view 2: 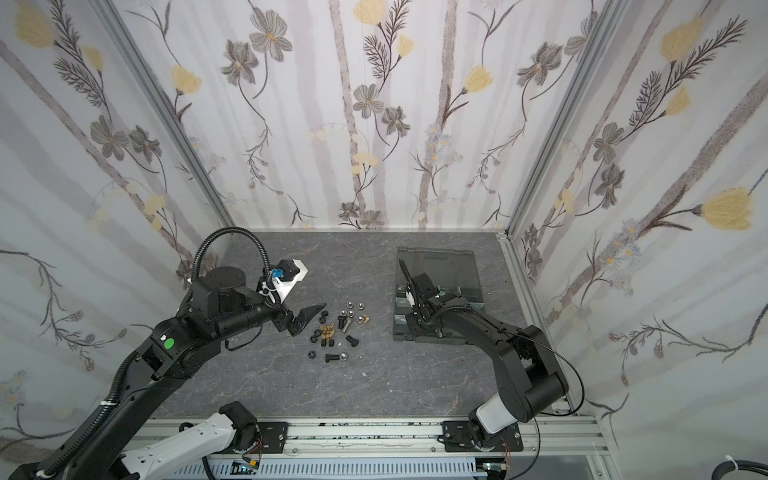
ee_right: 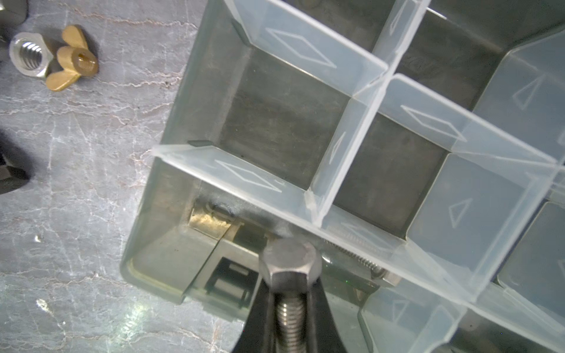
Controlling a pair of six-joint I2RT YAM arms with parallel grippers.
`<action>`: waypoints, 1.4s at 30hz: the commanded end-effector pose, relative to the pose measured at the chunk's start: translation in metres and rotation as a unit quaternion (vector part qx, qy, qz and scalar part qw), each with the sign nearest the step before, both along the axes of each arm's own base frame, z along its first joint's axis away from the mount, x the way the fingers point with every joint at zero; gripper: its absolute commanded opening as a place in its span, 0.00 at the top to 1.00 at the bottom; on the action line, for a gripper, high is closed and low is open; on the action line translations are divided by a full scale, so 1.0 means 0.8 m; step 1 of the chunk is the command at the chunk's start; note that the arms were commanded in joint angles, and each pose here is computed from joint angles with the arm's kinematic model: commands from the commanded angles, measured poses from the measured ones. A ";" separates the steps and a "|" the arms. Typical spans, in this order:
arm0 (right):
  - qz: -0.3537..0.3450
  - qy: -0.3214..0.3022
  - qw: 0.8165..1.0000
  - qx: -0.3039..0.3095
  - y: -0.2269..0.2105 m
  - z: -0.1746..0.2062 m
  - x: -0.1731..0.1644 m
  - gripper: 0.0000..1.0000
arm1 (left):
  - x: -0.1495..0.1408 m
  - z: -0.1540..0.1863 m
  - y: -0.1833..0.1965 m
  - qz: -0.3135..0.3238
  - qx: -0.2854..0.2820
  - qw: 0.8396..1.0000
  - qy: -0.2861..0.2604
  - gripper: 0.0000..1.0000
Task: Sort the screws and nuts into containers
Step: Place the screw into the container, then pick up the screw from the center of the table.
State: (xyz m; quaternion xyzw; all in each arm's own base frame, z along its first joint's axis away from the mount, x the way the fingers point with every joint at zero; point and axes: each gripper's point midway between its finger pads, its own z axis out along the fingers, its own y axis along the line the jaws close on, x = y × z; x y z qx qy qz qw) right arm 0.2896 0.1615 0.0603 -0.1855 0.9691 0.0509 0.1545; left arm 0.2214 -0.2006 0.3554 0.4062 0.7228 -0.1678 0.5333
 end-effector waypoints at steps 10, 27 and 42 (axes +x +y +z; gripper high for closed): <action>-0.004 0.002 1.000 0.003 0.003 0.000 0.009 0.79 | 0.001 0.008 -0.001 -0.003 -0.002 1.000 -0.017 0.00; 0.039 -0.037 0.994 0.099 0.096 0.093 0.028 0.70 | -0.002 0.013 -0.001 -0.007 -0.009 1.000 -0.022 0.00; -0.026 0.053 0.976 0.209 0.267 0.044 0.030 0.66 | -0.011 0.025 0.008 -0.002 -0.019 0.999 -0.042 0.00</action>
